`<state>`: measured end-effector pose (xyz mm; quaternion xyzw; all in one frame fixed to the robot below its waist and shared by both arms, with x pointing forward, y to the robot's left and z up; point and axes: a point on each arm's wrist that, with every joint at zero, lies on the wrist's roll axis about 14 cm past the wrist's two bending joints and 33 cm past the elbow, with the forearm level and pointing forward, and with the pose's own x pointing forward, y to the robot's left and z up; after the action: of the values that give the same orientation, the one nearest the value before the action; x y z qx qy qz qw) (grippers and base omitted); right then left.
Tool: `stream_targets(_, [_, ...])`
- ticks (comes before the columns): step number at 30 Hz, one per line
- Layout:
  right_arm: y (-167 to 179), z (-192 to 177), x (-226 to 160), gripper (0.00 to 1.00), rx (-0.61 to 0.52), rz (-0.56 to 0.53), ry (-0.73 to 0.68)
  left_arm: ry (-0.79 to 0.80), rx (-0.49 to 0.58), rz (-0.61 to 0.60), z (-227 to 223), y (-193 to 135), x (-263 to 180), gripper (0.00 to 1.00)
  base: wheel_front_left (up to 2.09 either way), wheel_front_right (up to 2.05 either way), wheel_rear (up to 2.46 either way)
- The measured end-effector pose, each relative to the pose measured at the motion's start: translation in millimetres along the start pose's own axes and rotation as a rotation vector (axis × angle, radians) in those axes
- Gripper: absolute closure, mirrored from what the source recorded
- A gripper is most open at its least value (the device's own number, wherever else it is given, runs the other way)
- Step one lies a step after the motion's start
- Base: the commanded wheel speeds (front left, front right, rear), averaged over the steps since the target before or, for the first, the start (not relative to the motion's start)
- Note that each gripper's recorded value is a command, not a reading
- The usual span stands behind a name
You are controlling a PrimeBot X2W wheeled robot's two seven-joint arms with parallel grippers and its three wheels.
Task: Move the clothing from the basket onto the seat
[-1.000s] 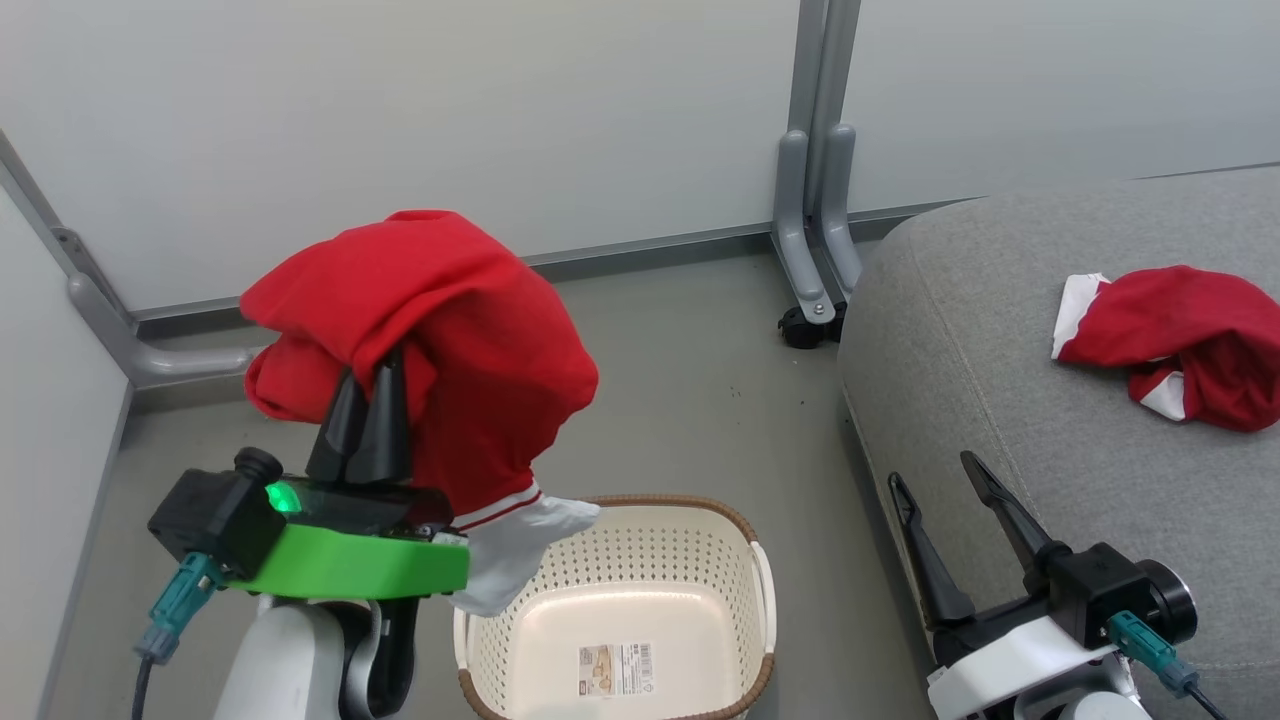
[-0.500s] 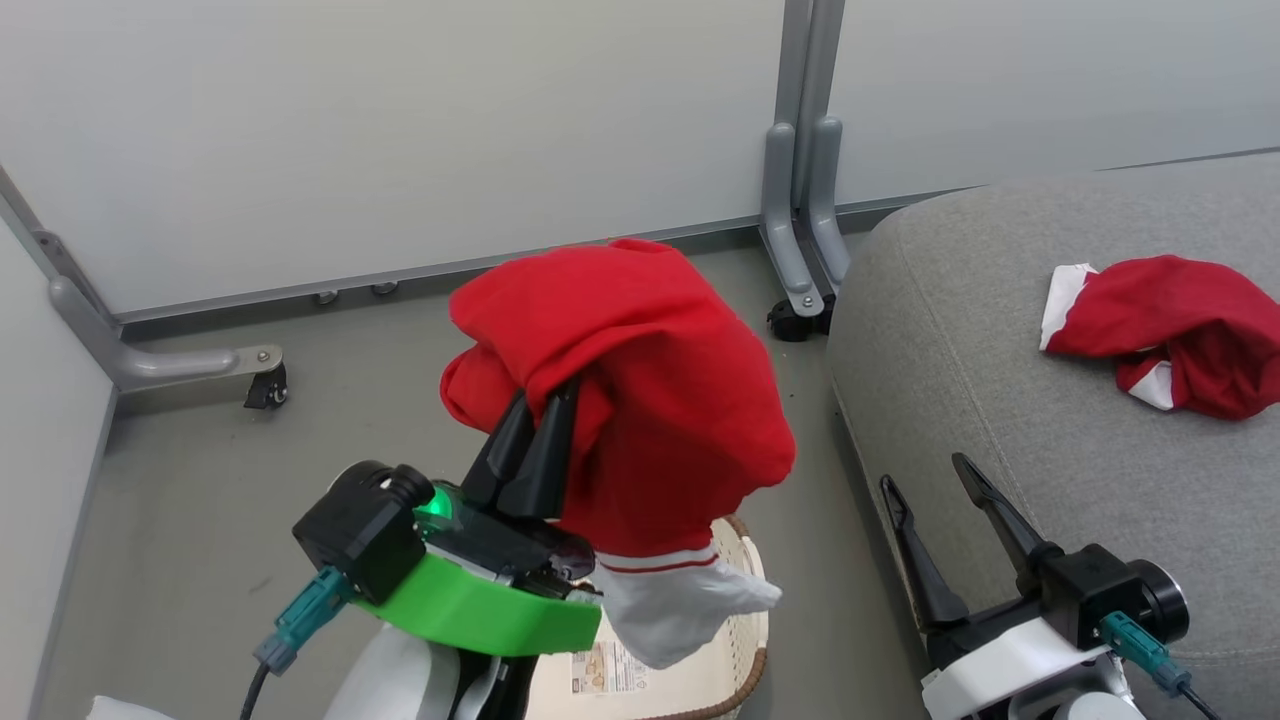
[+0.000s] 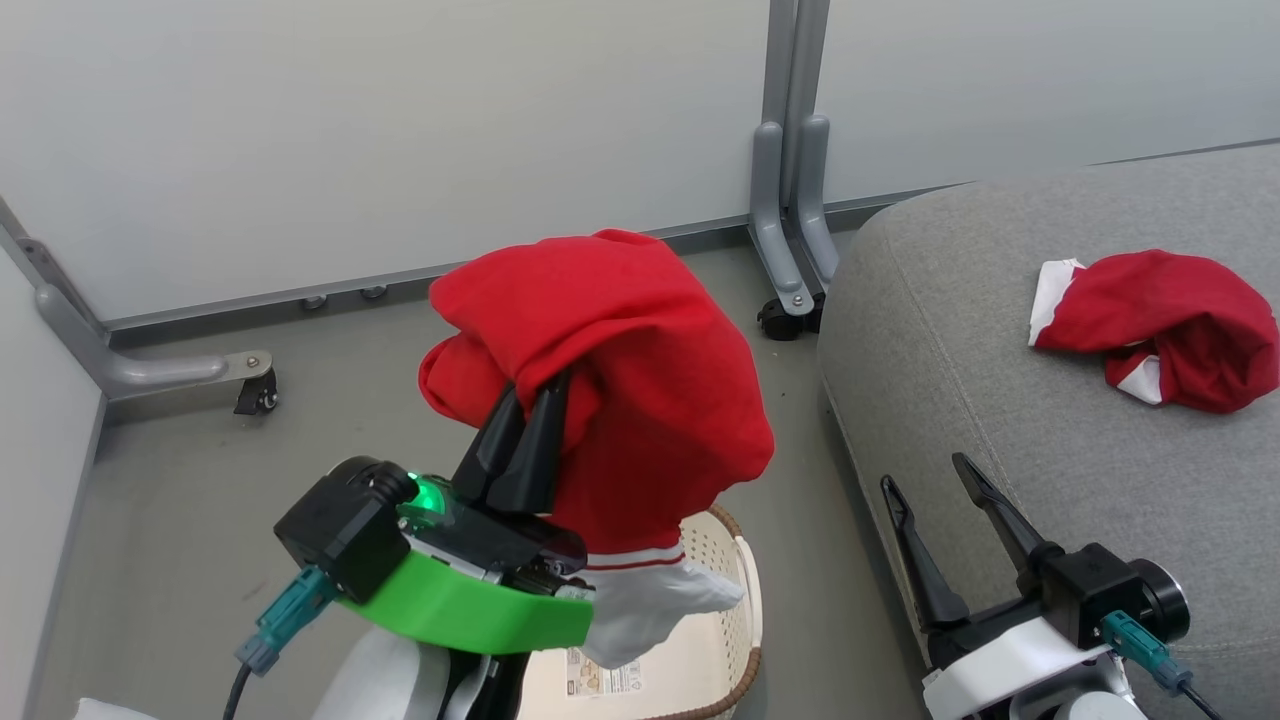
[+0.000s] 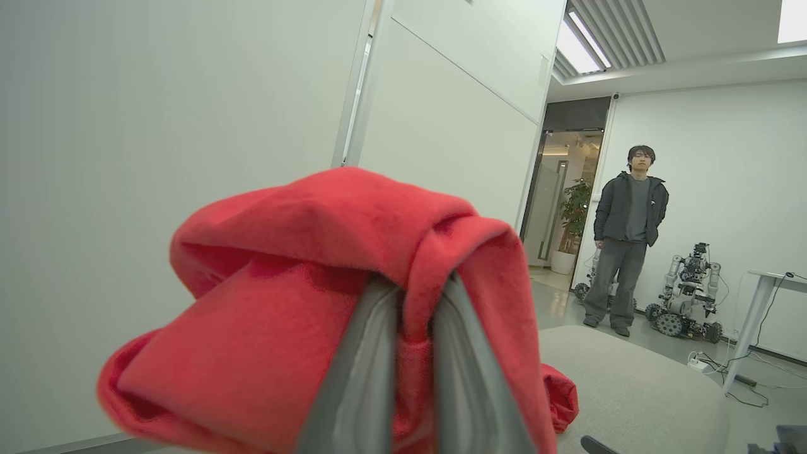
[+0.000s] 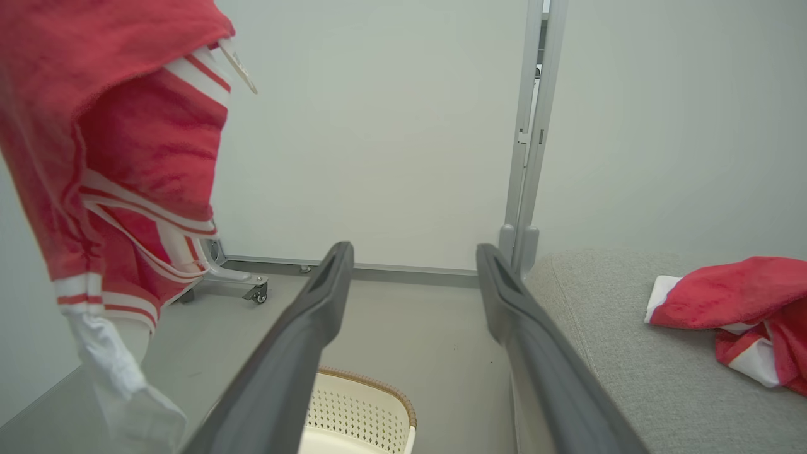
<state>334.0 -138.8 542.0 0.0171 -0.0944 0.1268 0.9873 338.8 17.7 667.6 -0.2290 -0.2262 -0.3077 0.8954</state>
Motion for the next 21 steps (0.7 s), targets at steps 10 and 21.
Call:
stream_targets(10, [3, -1, 1, 0.00, -0.004, 0.017, 0.004, -0.001, 0.003, 0.006, 1, 1, -1, 1.00, 0.00, 0.00, 0.00])
stream_targets(21, [52, 8, 2, 0.00, 0.039, 0.255, -0.001, 0.004, 0.003, 0.010, -1, 3, -2, 1.00, 0.00, 0.00, 0.00])
